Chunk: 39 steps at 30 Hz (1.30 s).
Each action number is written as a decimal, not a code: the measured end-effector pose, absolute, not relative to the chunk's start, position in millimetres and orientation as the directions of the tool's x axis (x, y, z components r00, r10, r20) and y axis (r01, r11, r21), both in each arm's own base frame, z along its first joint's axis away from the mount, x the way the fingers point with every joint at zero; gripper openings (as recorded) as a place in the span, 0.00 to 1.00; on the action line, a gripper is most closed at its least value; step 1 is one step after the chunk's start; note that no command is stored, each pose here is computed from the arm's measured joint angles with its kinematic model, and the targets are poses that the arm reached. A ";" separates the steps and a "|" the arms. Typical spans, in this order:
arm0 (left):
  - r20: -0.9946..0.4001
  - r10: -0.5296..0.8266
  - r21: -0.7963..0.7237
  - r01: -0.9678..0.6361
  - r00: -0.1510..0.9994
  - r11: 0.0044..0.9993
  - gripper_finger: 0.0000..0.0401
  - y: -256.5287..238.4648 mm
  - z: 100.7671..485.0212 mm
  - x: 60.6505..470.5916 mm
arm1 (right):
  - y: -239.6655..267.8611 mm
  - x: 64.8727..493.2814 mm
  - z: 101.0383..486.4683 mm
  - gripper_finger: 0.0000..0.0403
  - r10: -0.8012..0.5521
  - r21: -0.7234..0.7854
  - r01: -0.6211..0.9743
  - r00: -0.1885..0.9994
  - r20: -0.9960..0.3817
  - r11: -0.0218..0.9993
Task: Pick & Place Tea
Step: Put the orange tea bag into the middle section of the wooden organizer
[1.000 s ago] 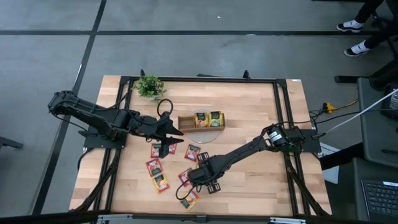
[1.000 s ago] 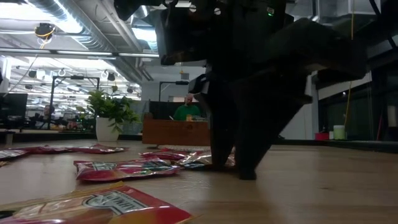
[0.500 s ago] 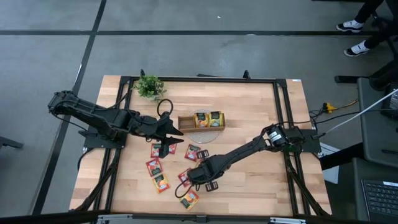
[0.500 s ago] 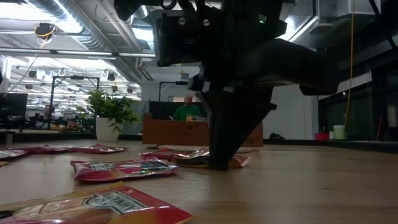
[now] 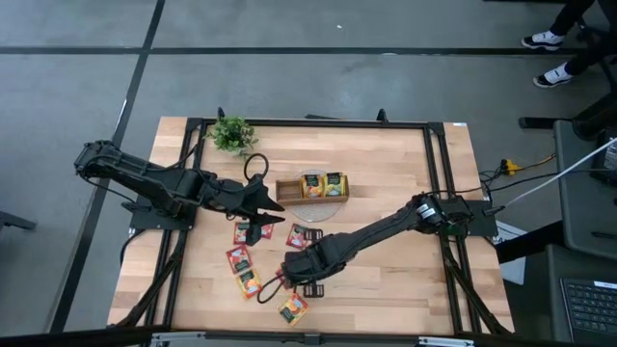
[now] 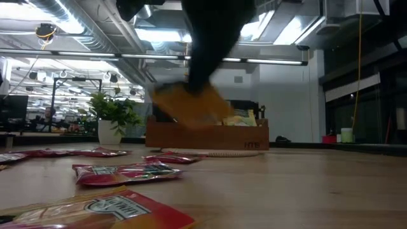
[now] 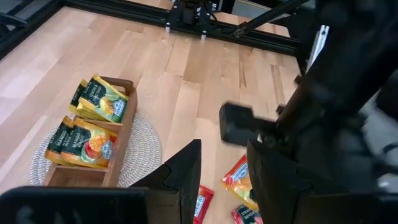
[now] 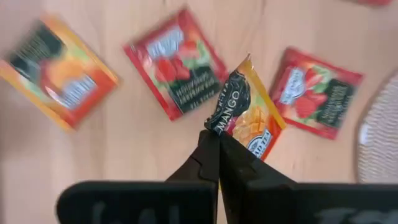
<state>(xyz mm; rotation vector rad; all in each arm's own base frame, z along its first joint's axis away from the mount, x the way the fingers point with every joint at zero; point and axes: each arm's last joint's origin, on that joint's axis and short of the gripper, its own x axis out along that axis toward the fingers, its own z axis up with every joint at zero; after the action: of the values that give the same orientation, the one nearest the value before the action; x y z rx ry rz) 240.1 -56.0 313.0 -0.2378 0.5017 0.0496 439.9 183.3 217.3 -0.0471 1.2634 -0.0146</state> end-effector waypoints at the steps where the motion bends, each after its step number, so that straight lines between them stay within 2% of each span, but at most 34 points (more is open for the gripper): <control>1: -0.482 -0.017 -0.216 -0.100 0.876 0.971 0.31 -56.1 313.1 240.1 | 183.5 440.1 226.6 0.00 -0.031 -0.030 0.008 0.311 -0.950 1.000; 8: -0.476 -0.180 -0.223 0.080 0.861 0.972 0.31 -61.0 314.1 240.2 | 185.8 431.2 285.3 0.00 0.184 0.196 0.009 0.303 -0.935 0.980; 14: -0.462 -0.250 -0.208 0.170 0.851 0.963 0.31 -63.2 315.5 240.4 | 179.8 419.8 316.3 0.00 0.391 0.417 0.026 0.301 -0.870 0.909; 17: -0.451 -0.299 -0.186 0.239 0.841 0.953 0.31 -64.9 316.1 241.1 | 171.4 420.8 327.5 0.00 0.437 0.470 0.024 0.330 -0.837 0.882; 21: -0.414 -0.358 -0.157 0.322 0.837 0.934 0.31 -68.7 319.1 242.5 | 157.4 424.3 336.3 0.00 0.473 0.520 0.043 0.357 -0.805 0.853; 26: -0.405 -0.352 -0.153 0.317 0.844 0.936 0.31 -68.1 320.6 242.1 | 146.5 426.5 340.9 0.00 0.449 0.517 0.082 0.392 -0.803 0.852; 32: -0.371 -0.416 -0.179 0.376 0.830 0.909 0.31 -70.2 323.8 242.2 | 147.2 428.9 357.6 0.00 0.504 0.564 -0.021 0.477 -0.720 0.826; 39: -0.301 -0.546 -0.214 0.503 0.782 0.837 0.31 -74.7 329.8 242.1 | 137.6 428.3 375.1 0.00 0.514 0.584 -0.056 0.549 -0.659 0.810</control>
<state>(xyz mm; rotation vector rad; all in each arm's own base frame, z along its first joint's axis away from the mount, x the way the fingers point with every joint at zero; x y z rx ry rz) 242.1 -74.7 329.8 -0.1241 0.3625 -0.5680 428.3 137.6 375.1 0.5450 0.9371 0.3580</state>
